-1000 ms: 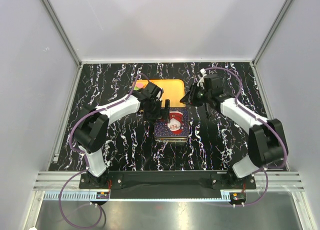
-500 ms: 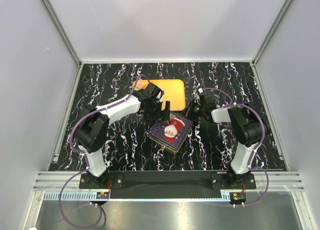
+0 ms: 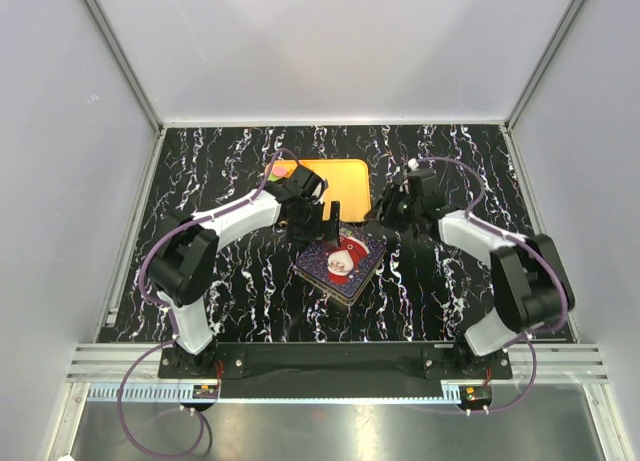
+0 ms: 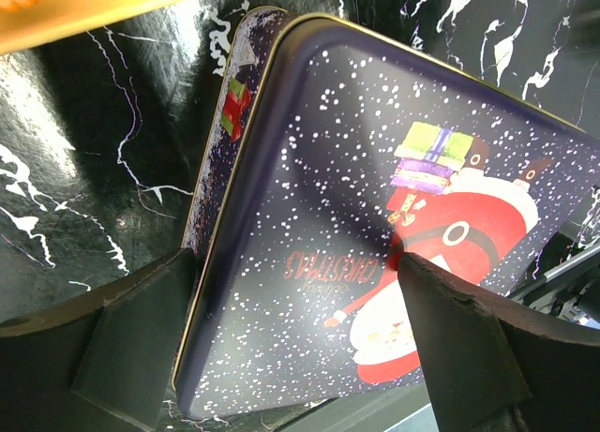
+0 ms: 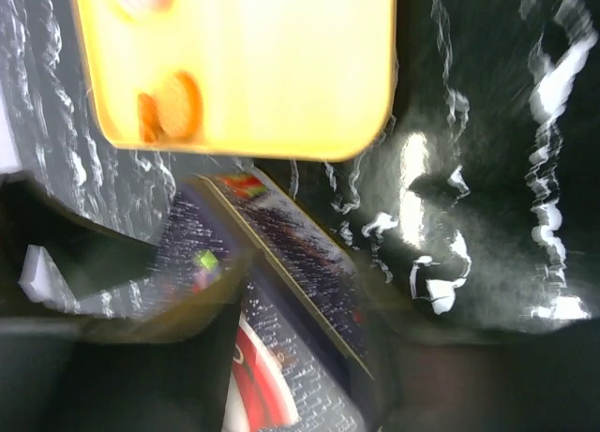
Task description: Pack the cookies
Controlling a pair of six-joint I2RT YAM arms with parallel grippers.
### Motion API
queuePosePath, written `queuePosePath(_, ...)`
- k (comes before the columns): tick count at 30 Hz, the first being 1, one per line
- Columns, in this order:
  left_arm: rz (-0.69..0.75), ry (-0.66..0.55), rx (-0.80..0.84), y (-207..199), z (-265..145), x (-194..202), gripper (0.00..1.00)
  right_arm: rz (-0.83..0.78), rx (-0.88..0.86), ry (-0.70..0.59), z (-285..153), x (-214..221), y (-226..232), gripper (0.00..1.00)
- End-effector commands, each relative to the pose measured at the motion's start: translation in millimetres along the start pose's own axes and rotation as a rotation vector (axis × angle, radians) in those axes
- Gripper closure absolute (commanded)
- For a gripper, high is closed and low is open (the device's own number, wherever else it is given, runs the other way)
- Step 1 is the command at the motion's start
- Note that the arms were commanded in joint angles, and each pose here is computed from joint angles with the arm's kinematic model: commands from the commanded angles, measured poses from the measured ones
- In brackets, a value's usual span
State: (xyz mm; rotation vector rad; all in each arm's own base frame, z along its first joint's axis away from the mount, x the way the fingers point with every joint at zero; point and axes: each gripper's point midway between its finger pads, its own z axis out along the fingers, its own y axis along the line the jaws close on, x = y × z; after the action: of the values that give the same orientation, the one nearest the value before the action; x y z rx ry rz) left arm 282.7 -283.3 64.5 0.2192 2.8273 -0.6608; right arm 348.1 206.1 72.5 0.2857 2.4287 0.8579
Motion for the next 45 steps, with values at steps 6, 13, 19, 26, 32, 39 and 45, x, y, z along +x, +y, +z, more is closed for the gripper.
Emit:
queuePosePath(6, 0.036, -0.06, 0.003, -3.1, -6.1, -19.3, 0.04, -0.08, 0.075, -0.125, -63.7, -20.9, 3.2, 0.19)
queuePosePath(13, 0.039, -0.067, 0.015, -7.2, -7.5, -23.1, 0.04, -0.013, -0.064, -0.058, -68.9, 25.6, 3.4, 0.15)
queuePosePath(19, 0.033, -0.052, 0.019, -7.7, -1.5, -20.9, 0.04, 0.007, -0.105, -0.032, -58.7, 37.2, 0.8, 0.15)
queuePosePath(26, 0.031, -0.043, 0.023, -10.6, 5.1, -17.4, 0.04, 0.054, -0.1, 0.027, -33.4, 53.2, -15.3, 0.22)
queuePosePath(32, 0.033, -0.029, 0.025, -11.1, 12.5, -12.6, 0.04, 0.093, -0.079, 0.042, -21.3, 65.3, -30.7, 0.46)
queuePosePath(39, 0.035, -0.016, 0.031, -13.5, 19.1, -8.1, 0.04, 0.12, -0.061, 0.054, -17.5, 75.2, -40.8, 0.71)
queuePosePath(45, 0.038, -0.008, 0.035, -15.3, 23.7, -6.6, 0.04, 0.126, -0.047, 0.072, -11.7, 81.4, -48.3, 0.79)
